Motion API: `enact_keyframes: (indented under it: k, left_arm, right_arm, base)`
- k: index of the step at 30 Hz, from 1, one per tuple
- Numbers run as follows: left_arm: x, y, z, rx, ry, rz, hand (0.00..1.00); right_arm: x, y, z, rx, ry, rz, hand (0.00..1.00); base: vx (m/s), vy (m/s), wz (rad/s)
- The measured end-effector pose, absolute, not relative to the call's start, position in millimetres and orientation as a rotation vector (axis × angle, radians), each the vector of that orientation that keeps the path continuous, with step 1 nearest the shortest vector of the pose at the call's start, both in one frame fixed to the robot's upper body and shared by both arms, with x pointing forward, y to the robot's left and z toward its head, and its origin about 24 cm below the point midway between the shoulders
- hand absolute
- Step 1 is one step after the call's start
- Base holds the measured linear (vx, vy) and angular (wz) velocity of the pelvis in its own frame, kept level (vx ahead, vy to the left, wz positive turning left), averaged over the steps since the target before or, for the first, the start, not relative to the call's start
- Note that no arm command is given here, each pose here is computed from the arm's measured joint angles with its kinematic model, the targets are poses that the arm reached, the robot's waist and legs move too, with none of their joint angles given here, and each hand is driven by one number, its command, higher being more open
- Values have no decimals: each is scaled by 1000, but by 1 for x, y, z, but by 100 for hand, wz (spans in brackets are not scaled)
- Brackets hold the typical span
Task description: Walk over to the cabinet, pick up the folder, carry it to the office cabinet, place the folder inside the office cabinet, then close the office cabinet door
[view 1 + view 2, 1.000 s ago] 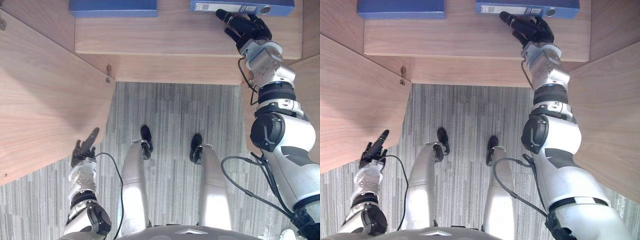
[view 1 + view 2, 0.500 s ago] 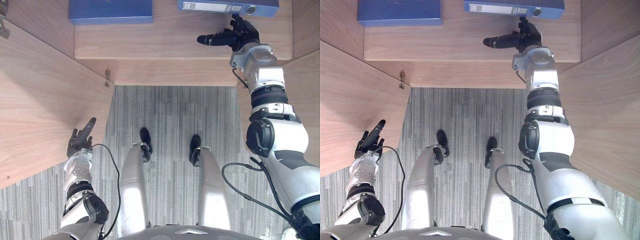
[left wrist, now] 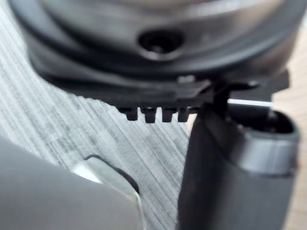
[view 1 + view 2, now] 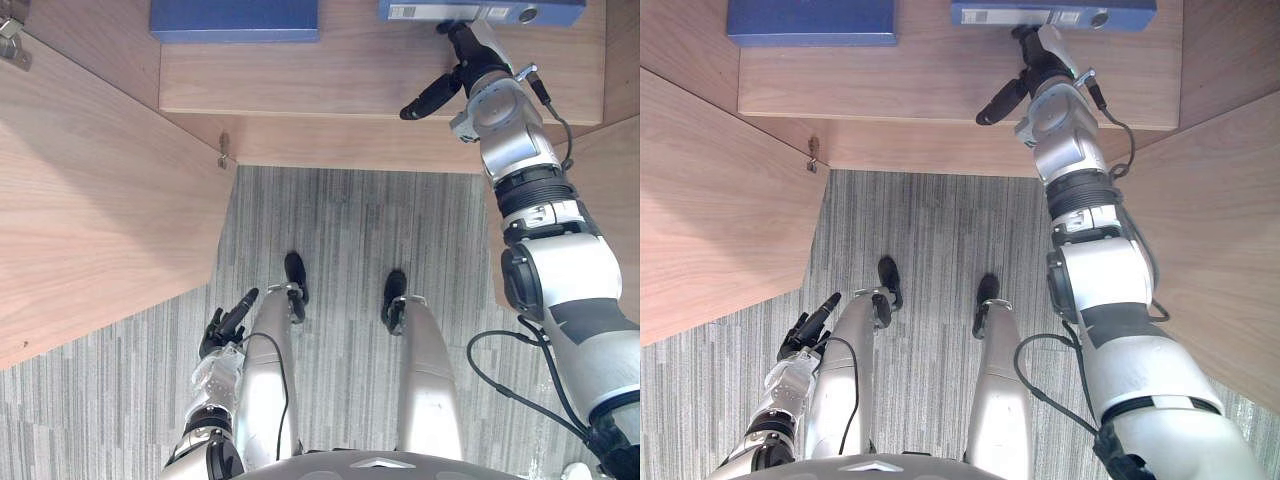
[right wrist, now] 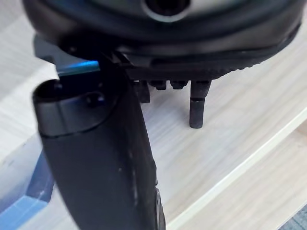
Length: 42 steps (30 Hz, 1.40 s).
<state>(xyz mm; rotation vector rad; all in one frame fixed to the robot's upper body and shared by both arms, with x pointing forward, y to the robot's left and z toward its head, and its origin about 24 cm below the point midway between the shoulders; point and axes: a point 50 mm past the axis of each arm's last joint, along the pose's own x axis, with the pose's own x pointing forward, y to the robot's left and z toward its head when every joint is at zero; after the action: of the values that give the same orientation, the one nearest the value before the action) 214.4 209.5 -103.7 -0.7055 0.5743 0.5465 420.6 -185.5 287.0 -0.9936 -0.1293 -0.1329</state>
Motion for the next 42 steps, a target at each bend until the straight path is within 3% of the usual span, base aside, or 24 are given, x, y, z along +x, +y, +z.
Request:
enact_keyframes:
  k: [5, 9, 19, 22, 24, 27, 35, 42]
  left_arm:
    - [211, 208, -106, -660, 595, 504, 100]
    - [201, 210, -111, -596, 622, 446, 100]
    - [181, 212, -120, -532, 669, 404, 100]
    - [178, 211, -122, -515, 683, 394, 100]
    - [174, 211, -124, -500, 698, 392, 100]
    - [166, 214, -127, -475, 715, 398, 100]
    - [151, 210, -134, -379, 786, 327, 100]
    - [127, 208, -141, -309, 845, 230, 100]
  right_arm:
    - [413, -189, 264, -1253, -132, -33, 100]
    - [397, -191, 211, -1416, -52, 229, 100]
    - [378, -197, 155, -1427, 100, 499, 100]
    - [365, -199, 114, -1451, 261, 662, 100]
    - [341, -190, 60, -1424, 402, 848, 100]
    - [326, -177, 32, -1380, 439, 949, 100]
    - [299, -173, -10, -1204, 503, 943, 100]
    - [228, -178, -96, -808, 791, 792, 100]
  base:
    - [-14, -42, 0]
    - [-3, -31, -3]
    - [29, -41, -1]
    - [78, -30, 5]
    - [93, -27, 9]
    - [96, -25, 7]
    - [59, -21, 7]
    - [102, 10, -1]
